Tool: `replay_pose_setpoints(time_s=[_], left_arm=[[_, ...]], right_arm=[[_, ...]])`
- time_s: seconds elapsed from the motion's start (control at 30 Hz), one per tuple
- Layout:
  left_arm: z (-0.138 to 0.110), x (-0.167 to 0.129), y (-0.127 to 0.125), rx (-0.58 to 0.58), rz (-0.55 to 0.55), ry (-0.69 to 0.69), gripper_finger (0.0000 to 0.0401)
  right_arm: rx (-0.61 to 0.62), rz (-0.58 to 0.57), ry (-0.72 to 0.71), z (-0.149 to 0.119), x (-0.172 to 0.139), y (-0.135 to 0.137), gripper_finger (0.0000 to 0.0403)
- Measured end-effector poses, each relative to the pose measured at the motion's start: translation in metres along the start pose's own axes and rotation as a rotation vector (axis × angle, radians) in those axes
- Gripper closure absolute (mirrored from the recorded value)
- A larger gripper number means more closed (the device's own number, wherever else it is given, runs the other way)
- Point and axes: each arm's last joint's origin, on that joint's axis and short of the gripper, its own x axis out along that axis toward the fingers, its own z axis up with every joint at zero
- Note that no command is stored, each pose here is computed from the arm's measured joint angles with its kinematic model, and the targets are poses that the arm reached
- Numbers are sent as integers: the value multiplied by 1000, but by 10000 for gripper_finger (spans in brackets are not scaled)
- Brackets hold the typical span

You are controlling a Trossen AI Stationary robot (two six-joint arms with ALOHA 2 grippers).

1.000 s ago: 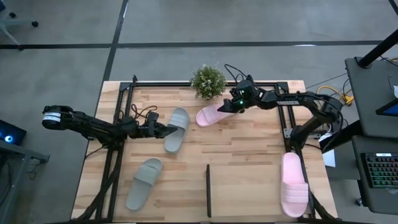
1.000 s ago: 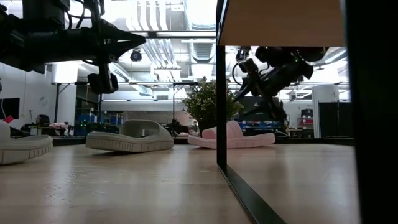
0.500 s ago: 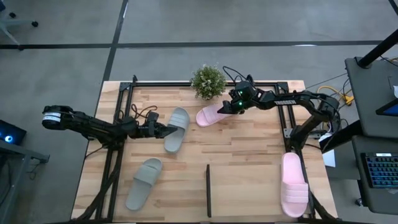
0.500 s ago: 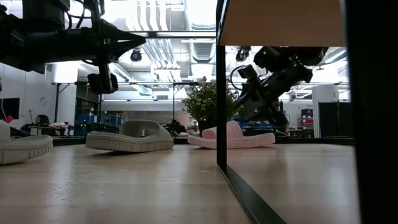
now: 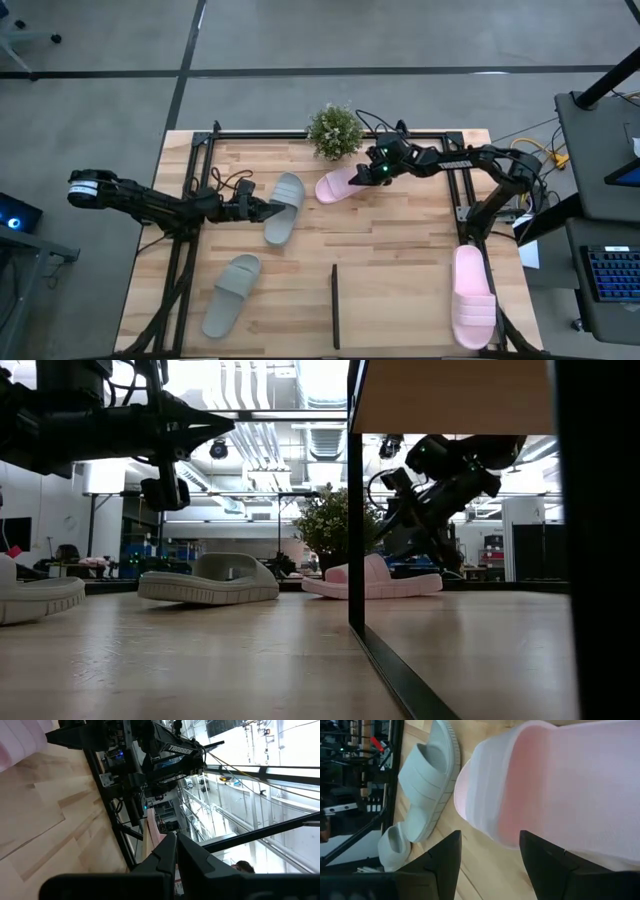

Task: Pick and place slides into the shelf
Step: Put the pink slide on the shelf

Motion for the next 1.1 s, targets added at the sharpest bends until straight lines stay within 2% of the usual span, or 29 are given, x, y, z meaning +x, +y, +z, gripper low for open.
replay_pose_setpoints(time_s=[0.43,0.87,1.1], left_arm=[[0,0,0,1,0,1,401],[0,0,0,1,0,1,401],[0,0,-1,0,-9,2,401]], right_arm=[[-27,6,13,-7,5,7,214],[-46,21,61,-20,13,16,261],[-42,-25,10,-18,12,14,267]])
